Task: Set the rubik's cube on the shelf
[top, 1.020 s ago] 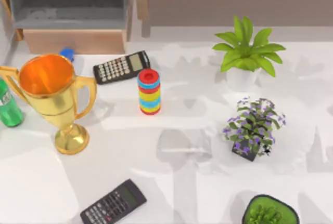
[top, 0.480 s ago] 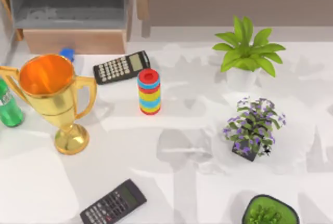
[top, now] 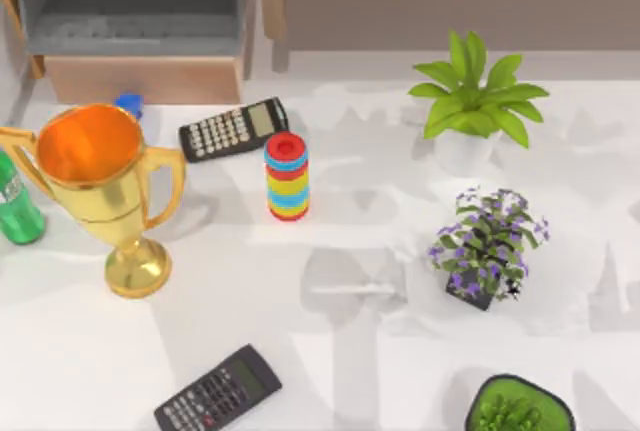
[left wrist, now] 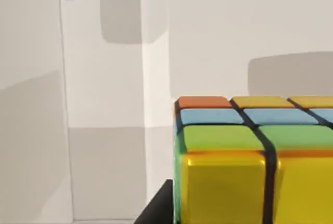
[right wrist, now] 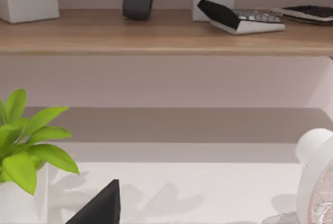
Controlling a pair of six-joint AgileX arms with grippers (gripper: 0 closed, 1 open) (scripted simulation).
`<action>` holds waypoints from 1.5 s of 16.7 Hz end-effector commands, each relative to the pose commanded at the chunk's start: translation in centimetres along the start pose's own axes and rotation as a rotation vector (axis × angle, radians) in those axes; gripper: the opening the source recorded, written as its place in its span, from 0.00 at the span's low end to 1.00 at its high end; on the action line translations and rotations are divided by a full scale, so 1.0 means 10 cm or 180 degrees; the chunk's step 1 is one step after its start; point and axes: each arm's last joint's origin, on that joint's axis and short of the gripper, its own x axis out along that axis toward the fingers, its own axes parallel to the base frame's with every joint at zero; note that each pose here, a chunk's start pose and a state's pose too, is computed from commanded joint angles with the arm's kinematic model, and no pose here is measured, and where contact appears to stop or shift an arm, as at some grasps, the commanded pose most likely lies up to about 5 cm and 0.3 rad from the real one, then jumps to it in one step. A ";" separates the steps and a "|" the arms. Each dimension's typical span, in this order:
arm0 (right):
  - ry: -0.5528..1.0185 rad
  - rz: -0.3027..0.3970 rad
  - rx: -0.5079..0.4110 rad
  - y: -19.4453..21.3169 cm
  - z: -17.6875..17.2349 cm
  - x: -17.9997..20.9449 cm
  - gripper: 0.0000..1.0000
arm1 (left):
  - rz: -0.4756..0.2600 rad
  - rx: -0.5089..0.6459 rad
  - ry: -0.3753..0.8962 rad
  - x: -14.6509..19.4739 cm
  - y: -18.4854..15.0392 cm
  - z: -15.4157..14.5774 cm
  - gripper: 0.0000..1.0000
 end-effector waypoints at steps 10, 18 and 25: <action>0.0000 0.0000 0.0000 0.00 0.00 0.00 1.00 | -0.0061 0.0114 0.0171 0.57 -0.07 0.15 0.00; 0.0000 0.0000 0.0000 0.00 0.00 0.00 1.00 | -0.0031 0.0125 0.0209 0.53 -0.07 0.13 0.00; 0.0000 0.0000 0.0000 0.00 0.00 0.00 1.00 | 0.0128 0.0996 -0.0303 -0.57 -1.25 0.15 0.00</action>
